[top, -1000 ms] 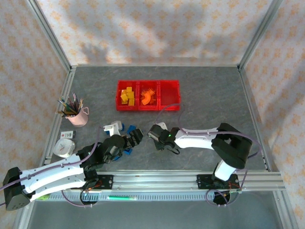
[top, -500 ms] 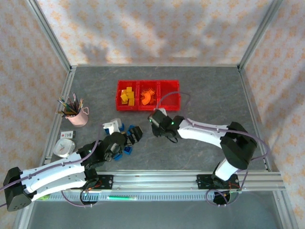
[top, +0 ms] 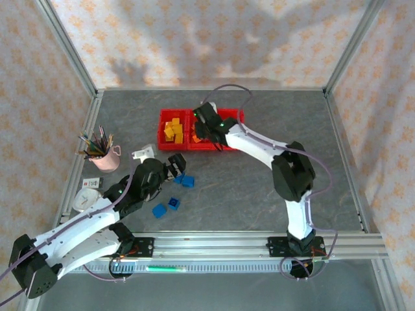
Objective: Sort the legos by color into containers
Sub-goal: Place the lego in the container, then pick up the lego from the center of the table.
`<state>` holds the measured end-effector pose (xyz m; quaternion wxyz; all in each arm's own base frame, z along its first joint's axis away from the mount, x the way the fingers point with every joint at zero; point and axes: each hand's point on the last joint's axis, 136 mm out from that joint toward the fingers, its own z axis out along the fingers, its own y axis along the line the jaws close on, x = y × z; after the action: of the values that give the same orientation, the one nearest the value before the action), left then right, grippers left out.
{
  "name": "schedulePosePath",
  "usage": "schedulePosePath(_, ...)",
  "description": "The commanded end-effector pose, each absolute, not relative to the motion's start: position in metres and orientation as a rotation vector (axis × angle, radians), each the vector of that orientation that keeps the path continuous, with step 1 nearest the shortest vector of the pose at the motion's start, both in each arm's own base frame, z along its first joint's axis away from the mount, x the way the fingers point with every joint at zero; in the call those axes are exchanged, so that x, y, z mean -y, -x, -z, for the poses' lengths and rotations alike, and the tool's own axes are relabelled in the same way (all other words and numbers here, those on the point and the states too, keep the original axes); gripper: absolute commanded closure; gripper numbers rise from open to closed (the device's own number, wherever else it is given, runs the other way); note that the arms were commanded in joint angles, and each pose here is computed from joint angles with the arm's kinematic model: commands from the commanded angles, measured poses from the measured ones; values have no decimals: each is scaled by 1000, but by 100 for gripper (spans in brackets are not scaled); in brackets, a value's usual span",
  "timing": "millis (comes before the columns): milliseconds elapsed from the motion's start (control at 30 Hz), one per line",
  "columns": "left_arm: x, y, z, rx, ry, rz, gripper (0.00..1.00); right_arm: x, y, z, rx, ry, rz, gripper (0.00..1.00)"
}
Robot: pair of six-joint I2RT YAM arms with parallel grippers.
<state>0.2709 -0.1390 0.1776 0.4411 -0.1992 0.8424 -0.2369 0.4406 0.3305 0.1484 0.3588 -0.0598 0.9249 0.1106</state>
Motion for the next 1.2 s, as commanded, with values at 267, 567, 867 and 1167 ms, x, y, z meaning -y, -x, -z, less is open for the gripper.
schedulePosePath(267, 146, -295, -189, -2082, 446, 631, 1, -336, -512, -152, -2342, 153, -250, 51)
schedulePosePath(567, 141, -292, -192, -2077, 450, 635, 1, -332, -477, -185, -2320, 186, -311, 43)
schedulePosePath(867, 130, -271, -185, -2115, 450, 621, 1, -336, -388, -170, -2397, 242, -359, 33)
schedulePosePath(1167, 114, -247, -166, -2164, 489, 600, 1, -349, -307, -136, -2486, 251, -430, 24)
